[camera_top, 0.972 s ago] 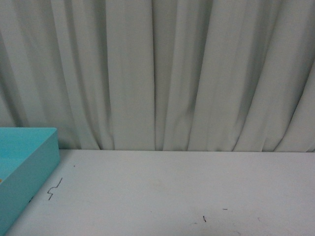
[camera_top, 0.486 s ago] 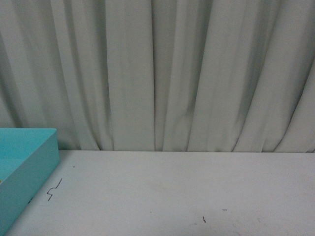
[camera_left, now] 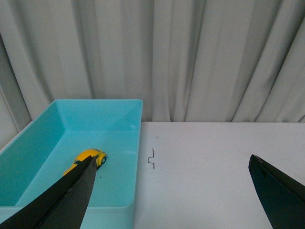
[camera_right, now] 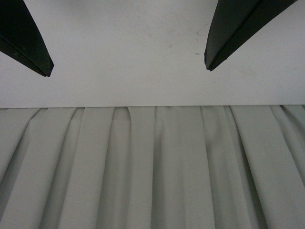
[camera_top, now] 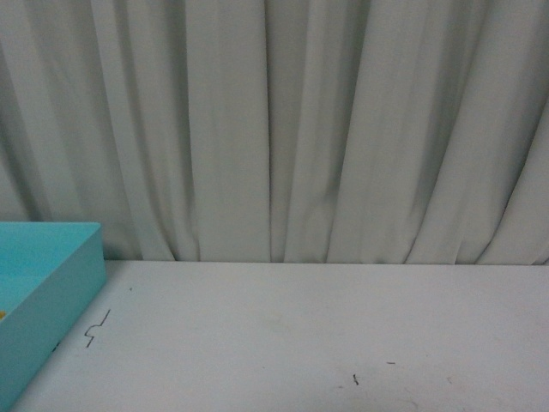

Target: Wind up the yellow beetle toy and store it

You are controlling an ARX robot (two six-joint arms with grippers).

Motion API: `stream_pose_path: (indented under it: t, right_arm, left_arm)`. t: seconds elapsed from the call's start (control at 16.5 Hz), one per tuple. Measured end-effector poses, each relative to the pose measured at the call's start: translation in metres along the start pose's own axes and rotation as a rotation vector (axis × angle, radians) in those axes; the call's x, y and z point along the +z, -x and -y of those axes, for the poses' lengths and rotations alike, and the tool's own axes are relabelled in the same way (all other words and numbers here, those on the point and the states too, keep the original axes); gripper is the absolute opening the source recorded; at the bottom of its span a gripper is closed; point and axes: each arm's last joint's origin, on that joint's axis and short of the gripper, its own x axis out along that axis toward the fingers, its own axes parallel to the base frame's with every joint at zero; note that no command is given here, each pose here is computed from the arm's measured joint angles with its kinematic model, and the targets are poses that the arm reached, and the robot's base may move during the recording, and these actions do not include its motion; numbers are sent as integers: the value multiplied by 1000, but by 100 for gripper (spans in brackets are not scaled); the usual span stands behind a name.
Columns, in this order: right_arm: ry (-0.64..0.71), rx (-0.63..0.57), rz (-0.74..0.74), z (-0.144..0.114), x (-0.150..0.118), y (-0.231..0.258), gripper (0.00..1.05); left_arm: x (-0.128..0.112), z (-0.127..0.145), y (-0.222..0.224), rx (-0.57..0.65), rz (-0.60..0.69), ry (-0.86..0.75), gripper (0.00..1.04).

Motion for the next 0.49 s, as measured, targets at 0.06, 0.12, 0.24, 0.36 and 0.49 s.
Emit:
stream_pose_path:
  t: [0.06, 0.12, 0.24, 0.36, 0.49]
  right_arm:
    - [0, 0, 0, 0, 0, 0, 98]
    - [0, 0, 0, 0, 0, 0, 98]
    - [0, 0, 0, 0, 0, 0, 98]
    - [0, 0, 0, 0, 0, 0, 98]
    - [0, 0, 0, 0, 0, 0, 98]
  left_arm:
    - [0, 0, 0, 0, 0, 0, 98]
    - [0, 0, 0, 0, 0, 0, 98]
    - [0, 0, 0, 0, 0, 0, 98]
    - [0, 0, 0, 0, 0, 0, 98]
    - [0, 0, 0, 0, 0, 0, 98]
